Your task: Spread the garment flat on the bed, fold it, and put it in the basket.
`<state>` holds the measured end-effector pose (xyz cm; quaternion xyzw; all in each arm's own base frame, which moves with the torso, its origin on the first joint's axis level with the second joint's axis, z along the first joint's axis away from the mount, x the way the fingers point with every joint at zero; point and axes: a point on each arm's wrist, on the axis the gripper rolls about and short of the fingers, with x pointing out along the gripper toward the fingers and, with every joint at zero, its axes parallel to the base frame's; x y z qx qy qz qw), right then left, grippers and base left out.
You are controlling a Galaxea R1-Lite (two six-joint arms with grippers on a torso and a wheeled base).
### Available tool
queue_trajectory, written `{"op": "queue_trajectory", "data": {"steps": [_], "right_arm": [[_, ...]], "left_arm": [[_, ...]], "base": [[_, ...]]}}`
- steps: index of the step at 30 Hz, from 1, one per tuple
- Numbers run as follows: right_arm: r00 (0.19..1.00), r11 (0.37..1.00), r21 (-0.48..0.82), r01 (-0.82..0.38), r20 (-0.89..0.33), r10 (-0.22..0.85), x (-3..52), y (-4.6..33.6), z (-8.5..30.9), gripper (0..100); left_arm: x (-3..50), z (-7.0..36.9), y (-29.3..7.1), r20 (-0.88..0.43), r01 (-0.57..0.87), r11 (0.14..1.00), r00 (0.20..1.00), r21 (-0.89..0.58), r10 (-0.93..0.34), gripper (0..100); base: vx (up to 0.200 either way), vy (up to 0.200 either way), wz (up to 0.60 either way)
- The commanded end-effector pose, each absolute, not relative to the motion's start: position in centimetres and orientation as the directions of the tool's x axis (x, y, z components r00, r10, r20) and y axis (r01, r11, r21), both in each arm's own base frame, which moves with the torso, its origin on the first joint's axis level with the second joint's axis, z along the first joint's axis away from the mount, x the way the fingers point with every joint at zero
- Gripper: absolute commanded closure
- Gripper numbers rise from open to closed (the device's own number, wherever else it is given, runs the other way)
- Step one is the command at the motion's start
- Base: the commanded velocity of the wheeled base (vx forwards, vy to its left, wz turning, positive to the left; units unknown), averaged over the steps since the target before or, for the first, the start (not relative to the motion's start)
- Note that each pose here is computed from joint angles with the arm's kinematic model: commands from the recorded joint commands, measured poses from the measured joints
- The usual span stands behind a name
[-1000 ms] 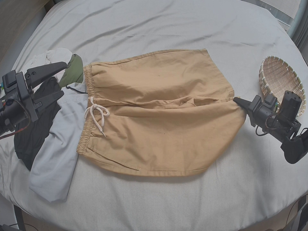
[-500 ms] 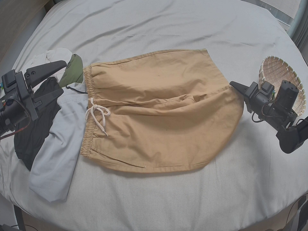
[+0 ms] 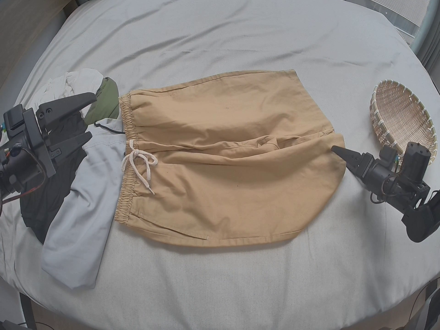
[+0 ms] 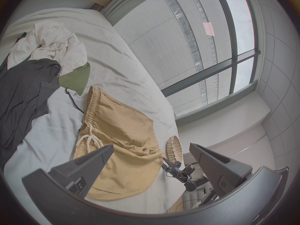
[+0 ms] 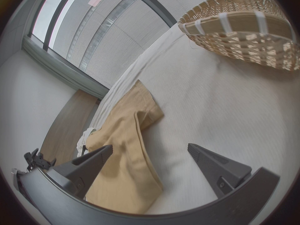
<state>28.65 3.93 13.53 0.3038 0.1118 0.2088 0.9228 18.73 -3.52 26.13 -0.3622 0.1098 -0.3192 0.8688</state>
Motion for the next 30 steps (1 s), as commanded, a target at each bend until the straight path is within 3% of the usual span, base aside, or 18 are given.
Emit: {"op": "queue_trajectory", "data": {"steps": [1, 12, 30], "right_arm": [[0.875, 0.725, 0.61, -0.319, -0.105, 0.473, 27.6, 4.0, 12.8, 0], [0.796, 0.651, 0.598, -0.468, -0.035, 0.604, 26.9, 7.3, 12.1, 0], [0.697, 0.569, 0.619, -0.541, -0.048, 0.715, 19.5, 6.1, 15.7, 0]], "left_arm": [[18.7, 25.8, -3.6, 0.044, 0.479, 0.53, 0.77, -0.7, -0.637, 0], [18.4, 25.6, -3.5, 0.074, 0.5, 0.525, 0.769, -0.689, -0.635, 0], [18.4, 25.8, -3.5, 0.082, 0.508, 0.52, 0.765, -0.686, -0.639, 0]], "base": [[0.0, 0.0, 0.0], [0.0, 0.0, 0.0], [0.0, 0.0, 0.0]]}}
